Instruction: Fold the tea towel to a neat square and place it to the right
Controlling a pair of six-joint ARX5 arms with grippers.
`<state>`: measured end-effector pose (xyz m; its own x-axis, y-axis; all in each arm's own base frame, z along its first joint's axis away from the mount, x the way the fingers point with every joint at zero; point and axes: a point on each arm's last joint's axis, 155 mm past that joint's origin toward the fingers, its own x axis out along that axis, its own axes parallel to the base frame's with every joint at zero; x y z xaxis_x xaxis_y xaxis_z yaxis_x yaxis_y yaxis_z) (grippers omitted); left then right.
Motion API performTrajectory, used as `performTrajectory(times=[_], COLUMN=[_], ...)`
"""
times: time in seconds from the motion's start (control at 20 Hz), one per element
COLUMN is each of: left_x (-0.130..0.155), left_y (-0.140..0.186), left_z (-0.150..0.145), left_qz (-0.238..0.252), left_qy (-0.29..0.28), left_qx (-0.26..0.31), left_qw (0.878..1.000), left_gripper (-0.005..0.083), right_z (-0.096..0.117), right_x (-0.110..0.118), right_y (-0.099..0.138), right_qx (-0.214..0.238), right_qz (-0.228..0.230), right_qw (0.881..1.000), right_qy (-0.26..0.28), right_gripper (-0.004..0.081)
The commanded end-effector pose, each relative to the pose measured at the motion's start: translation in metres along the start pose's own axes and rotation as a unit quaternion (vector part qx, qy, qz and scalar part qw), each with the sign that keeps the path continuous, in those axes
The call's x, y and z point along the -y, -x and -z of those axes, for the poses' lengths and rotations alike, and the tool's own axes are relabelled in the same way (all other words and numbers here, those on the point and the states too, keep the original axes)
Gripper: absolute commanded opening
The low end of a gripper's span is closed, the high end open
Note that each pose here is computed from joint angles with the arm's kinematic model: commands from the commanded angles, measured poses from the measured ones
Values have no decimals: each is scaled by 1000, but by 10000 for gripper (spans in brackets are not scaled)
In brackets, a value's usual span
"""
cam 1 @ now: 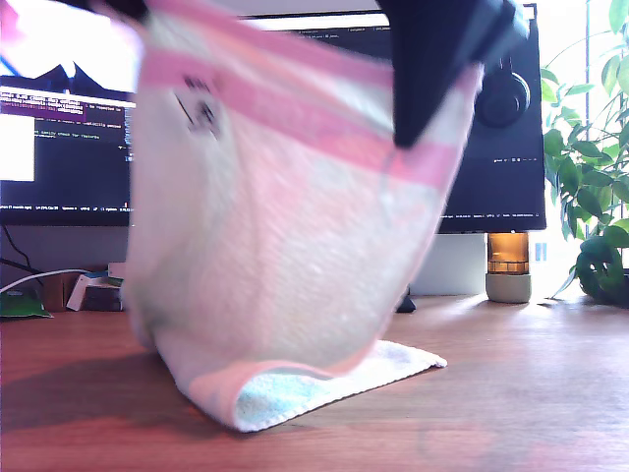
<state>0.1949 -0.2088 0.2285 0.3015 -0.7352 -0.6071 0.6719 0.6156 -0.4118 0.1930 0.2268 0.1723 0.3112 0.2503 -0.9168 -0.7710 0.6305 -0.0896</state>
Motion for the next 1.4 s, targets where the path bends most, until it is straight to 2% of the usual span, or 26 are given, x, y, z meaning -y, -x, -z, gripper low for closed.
performTrajectory(times=[0.0,0.25,0.45,0.55,0.85,0.95,1.15,1.25,1.35], left_x=[5,31,62,70,76,73,55,43,24], left_y=[5,26,36,37,43,45,52,49,43], left_z=[3,21,24,25,17,10,-27,-37,-55], left_qz=[2,24,94,111,119,106,37,4,-50], left_qy=[-4,-3,-5,-7,-23,-29,-70,-96,-142], left_qx=[3,3,6,3,19,31,100,113,132], left_qw=[1000,1000,996,994,992,993,992,989,980], left_gripper=[-24,-24,-24,-24,-24,-24,-24,-24,-24], right_z=[13,29,29,28,17,10,-19,-34,-56], right_x=[-4,-16,-21,-16,8,18,28,29,38], right_y=[6,38,54,56,69,79,106,111,112], right_qx=[-5,19,47,52,75,91,151,178,200], right_qz=[3,-11,-19,-6,56,82,105,110,148], right_qw=[1000,1000,999,999,996,992,983,978,968], right_qy=[3,-5,-8,-8,-1,4,2,13,35], right_gripper=[-12,-12,-12,-12,-12,-12,-12,-12,-12])
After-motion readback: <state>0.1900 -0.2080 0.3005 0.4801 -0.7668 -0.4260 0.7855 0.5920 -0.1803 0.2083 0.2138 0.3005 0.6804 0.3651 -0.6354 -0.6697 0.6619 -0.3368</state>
